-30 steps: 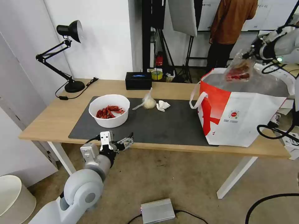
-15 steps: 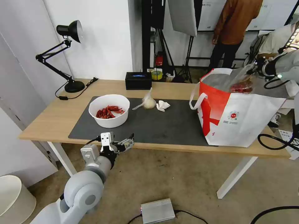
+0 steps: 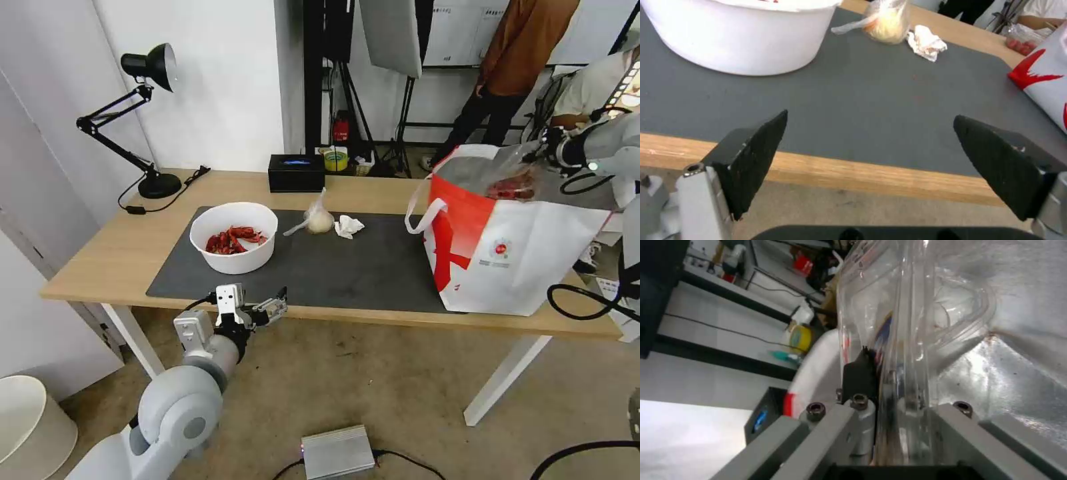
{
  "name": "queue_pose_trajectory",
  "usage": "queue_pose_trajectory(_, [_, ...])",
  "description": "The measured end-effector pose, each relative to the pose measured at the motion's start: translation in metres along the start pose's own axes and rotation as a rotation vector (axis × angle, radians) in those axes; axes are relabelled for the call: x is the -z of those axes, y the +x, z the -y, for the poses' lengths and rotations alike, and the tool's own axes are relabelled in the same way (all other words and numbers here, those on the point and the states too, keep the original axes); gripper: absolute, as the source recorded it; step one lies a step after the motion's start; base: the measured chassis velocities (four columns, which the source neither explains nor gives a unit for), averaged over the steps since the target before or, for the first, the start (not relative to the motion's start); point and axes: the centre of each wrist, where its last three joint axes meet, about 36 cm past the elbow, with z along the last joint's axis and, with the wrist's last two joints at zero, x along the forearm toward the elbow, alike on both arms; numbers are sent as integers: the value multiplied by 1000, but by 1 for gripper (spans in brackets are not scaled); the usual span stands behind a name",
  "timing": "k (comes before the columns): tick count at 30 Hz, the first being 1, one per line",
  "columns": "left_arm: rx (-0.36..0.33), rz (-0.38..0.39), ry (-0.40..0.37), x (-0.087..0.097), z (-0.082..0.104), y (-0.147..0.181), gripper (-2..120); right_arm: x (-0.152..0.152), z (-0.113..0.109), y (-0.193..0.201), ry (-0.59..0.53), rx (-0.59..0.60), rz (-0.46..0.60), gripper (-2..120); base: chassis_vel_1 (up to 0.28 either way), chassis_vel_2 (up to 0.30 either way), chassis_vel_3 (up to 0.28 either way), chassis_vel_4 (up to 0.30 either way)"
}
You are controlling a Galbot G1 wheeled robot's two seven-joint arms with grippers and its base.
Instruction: Pick up the trash from the table and place it into the takeout bag.
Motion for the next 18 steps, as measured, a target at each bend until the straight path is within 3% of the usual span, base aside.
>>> queue_pose_trajectory(18, [1,-2,3,-2,1,0,100,-7,-2,-23,13,-25,3,0,0,0,0,0])
